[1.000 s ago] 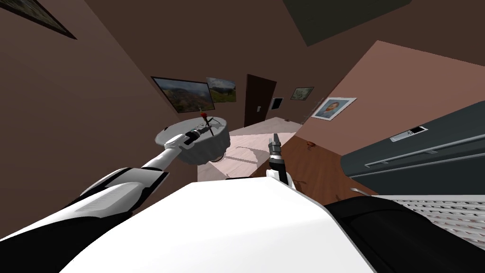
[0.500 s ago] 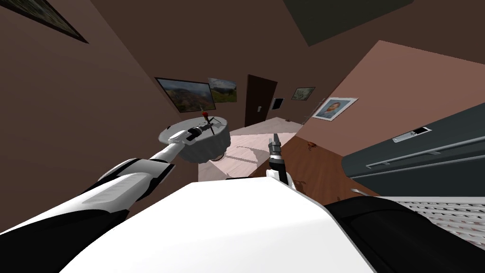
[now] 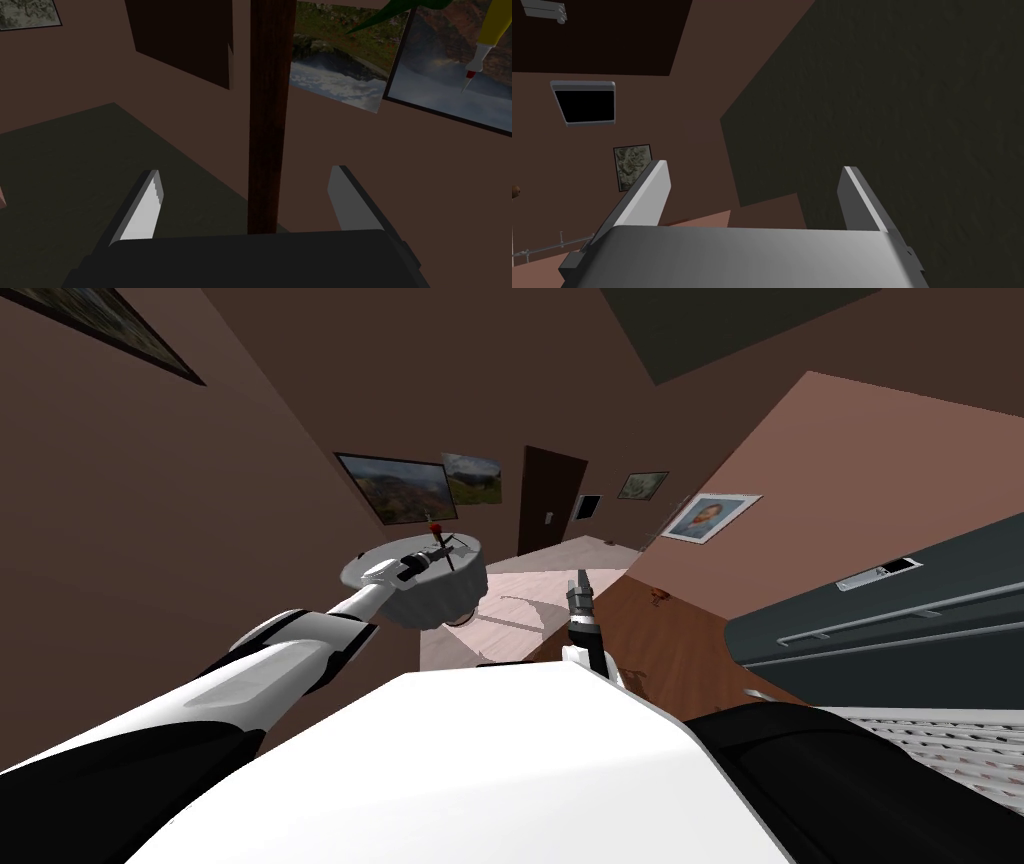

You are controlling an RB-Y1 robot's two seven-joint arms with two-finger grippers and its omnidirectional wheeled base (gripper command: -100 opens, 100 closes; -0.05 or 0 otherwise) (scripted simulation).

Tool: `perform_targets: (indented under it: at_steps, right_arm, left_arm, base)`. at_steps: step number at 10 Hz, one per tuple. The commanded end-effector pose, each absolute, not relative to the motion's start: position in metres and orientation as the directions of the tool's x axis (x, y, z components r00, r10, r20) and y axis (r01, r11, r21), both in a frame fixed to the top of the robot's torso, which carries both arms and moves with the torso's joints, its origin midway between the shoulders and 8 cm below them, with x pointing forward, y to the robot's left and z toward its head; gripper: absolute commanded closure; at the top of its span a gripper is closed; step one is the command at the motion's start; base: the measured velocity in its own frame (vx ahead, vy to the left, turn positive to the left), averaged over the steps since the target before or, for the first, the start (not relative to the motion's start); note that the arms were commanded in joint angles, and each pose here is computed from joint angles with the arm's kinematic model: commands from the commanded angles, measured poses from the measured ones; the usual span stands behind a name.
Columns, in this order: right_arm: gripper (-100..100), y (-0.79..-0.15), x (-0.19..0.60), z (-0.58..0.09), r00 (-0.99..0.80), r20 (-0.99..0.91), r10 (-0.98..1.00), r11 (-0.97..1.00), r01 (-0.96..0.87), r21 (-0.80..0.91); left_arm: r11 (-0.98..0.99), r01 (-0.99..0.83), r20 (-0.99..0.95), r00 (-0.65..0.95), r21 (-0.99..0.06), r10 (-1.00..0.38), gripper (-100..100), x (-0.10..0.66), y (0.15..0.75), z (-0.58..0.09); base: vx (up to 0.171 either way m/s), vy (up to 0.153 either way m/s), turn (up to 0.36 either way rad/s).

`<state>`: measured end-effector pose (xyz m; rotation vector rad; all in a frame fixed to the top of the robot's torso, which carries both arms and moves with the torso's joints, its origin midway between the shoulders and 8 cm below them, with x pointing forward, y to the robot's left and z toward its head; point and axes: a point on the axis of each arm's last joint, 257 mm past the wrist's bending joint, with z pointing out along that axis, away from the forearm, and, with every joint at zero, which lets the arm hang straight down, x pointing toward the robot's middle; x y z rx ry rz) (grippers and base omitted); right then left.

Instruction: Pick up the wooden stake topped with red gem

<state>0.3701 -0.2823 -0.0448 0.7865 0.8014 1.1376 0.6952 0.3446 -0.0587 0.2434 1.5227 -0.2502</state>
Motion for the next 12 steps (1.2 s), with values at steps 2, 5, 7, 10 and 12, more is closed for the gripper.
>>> perform_targets:
  at_steps: [2,5,7,10,12]
  right_arm:
    - [0,-0.282,0.370,-0.045,0.221,-0.141,0.965,0.231,-0.458,0.859]
    - [0,-0.282,0.370,-0.045,0.221,-0.141,0.965,0.231,-0.458,0.859]
    - [0,-0.282,0.370,-0.045,0.221,-0.141,0.965,0.231,-0.458,0.859]
    - [0,-0.282,0.370,-0.045,0.221,-0.141,0.965,0.231,-0.458,0.859]
    - [0,-0.282,0.370,-0.045,0.221,-0.142,0.965,0.231,-0.458,0.859]
  left_arm:
    - [0.962,0.274,-1.000,0.020,-0.005,-0.011,-100,0.701,0.361,-0.058]
    - [0.959,0.282,-1.000,0.025,-0.004,-0.011,100,0.701,0.357,-0.056]
    - [0.960,0.282,-1.000,0.026,-0.004,-0.012,100,0.701,0.357,-0.056]
    - [0.976,0.219,-0.999,0.035,-0.020,-0.028,100,0.695,0.387,-0.054]
    - [0.970,0.244,-1.000,0.020,-0.018,-0.024,100,0.684,0.377,-0.072]
  base:
    - [-0.008,-0.002,-0.005]
    - [0.000,0.000,0.000]
    - [0.000,0.000,0.000]
    - [0.014,0.008,-0.037]
    - [0.060,0.021,-0.016]
